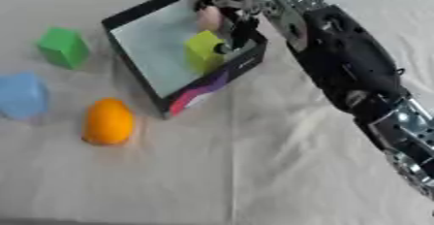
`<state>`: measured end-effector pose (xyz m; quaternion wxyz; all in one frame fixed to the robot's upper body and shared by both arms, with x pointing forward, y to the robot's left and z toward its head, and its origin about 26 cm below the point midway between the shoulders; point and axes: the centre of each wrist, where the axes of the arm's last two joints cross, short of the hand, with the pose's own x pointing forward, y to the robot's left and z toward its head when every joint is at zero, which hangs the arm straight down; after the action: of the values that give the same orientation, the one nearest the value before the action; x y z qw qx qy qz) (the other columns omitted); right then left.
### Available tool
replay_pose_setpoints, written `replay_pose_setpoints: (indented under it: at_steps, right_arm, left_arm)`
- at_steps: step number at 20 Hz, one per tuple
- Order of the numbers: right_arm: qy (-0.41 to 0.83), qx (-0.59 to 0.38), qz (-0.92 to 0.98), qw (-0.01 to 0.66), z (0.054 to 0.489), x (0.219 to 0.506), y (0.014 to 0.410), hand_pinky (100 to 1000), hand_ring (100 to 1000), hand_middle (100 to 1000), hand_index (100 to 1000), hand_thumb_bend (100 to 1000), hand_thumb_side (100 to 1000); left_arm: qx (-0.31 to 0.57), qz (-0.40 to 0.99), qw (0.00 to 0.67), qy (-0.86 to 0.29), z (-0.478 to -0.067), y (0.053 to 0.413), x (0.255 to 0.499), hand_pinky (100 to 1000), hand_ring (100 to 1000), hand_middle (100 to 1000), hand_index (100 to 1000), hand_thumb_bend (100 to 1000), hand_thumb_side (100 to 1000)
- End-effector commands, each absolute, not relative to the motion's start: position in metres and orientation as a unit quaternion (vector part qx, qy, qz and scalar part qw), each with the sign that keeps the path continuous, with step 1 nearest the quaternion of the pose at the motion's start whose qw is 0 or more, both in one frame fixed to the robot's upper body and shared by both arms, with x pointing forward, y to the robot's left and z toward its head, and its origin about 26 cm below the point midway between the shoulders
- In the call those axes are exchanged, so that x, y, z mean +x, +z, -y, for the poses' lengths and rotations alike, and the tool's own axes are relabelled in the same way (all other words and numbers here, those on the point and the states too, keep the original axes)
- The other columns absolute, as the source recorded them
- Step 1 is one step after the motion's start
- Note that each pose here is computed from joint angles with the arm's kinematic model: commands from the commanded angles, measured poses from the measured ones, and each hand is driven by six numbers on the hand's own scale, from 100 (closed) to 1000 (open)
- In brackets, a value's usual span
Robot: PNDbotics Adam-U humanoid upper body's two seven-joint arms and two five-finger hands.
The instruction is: Pick up objects on the table and place them in the box.
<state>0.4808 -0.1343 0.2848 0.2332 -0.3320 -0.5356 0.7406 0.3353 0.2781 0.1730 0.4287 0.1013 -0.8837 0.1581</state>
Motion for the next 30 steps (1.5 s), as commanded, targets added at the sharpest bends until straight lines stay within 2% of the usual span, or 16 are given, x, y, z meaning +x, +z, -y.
replay_pose_setpoints:
  at_steps: [1, 9, 17, 24, 30]
  right_arm:
    - [0.723, -0.345, 0.553, 0.228, 0.144, 0.475, 0.315, 899, 870, 861, 949, 434, 355]
    - [0.683, -0.36, 0.584, 0.252, 0.182, 0.465, 0.35, 891, 862, 849, 925, 431, 261]
    - [0.608, -0.392, 0.578, 0.378, 0.274, 0.468, 0.363, 894, 872, 854, 917, 426, 190]
    - [0.586, -0.413, 0.544, 0.436, 0.32, 0.469, 0.353, 897, 883, 865, 930, 426, 198]
    - [0.611, -0.418, 0.509, 0.439, 0.331, 0.468, 0.343, 903, 895, 875, 932, 429, 256]
  left_arm:
    - [0.107, 0.887, 0.418, 0.166, -0.283, 0.18, 0.334, 853, 825, 831, 808, 221, 666]
    - [0.113, 0.884, 0.427, 0.155, -0.286, 0.176, 0.333, 852, 821, 827, 804, 209, 672]
    - [0.121, 0.882, 0.433, 0.142, -0.291, 0.172, 0.331, 851, 821, 826, 804, 202, 674]
    - [0.123, 0.882, 0.432, 0.14, -0.293, 0.172, 0.331, 850, 820, 824, 804, 200, 673]
    - [0.122, 0.883, 0.431, 0.14, -0.293, 0.173, 0.331, 850, 820, 820, 804, 197, 672]
